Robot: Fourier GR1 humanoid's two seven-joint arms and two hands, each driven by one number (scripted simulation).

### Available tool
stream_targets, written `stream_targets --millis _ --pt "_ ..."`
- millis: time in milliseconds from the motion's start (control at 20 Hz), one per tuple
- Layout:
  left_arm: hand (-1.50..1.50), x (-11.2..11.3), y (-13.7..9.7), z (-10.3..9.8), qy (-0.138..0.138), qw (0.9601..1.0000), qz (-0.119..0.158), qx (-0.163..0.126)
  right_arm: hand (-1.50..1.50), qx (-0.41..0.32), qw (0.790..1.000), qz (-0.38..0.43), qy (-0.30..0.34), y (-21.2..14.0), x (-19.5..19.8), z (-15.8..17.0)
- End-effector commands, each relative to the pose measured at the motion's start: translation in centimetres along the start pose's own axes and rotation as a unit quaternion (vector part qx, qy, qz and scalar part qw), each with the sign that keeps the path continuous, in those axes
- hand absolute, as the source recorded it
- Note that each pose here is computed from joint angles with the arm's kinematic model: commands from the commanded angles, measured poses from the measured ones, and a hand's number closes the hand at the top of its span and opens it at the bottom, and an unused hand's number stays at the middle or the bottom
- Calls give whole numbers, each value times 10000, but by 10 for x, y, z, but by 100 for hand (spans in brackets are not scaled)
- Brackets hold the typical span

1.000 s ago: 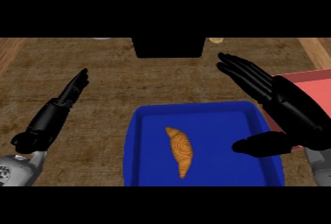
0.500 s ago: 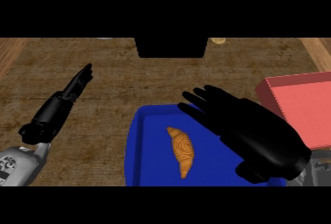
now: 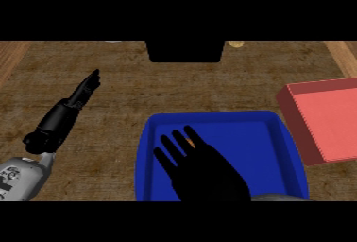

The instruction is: Pick the croissant from the tray and place it in the cardboard box

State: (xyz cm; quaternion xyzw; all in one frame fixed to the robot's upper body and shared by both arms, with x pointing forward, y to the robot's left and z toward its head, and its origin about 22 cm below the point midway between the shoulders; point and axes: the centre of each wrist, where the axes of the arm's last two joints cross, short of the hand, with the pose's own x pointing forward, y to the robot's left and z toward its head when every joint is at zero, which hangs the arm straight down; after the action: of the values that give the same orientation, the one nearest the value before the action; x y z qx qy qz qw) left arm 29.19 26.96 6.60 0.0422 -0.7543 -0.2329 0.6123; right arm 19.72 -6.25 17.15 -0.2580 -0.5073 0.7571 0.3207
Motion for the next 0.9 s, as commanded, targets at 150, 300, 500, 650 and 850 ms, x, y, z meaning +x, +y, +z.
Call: stream_targets --millis 150,300,500,650,850 --pt "0 0 4 -6 -17 9999 -19 102 -150 512 9970 218 533 -2 40 -29" --pt "0 -8 -2 3 39 9999 20 130 -150 621 9961 108 624 19 56 -23" --pt "0 12 -11 -6 -13 9999 73 89 -150 760 9943 159 728 33 48 -34" --pt "0 -2 -16 10 -51 10000 50 30 -150 691 9919 401 987 35 47 -43" --pt "0 -1 -1 -7 -18 9999 -35 98 -150 442 9928 391 1038 35 78 -48"
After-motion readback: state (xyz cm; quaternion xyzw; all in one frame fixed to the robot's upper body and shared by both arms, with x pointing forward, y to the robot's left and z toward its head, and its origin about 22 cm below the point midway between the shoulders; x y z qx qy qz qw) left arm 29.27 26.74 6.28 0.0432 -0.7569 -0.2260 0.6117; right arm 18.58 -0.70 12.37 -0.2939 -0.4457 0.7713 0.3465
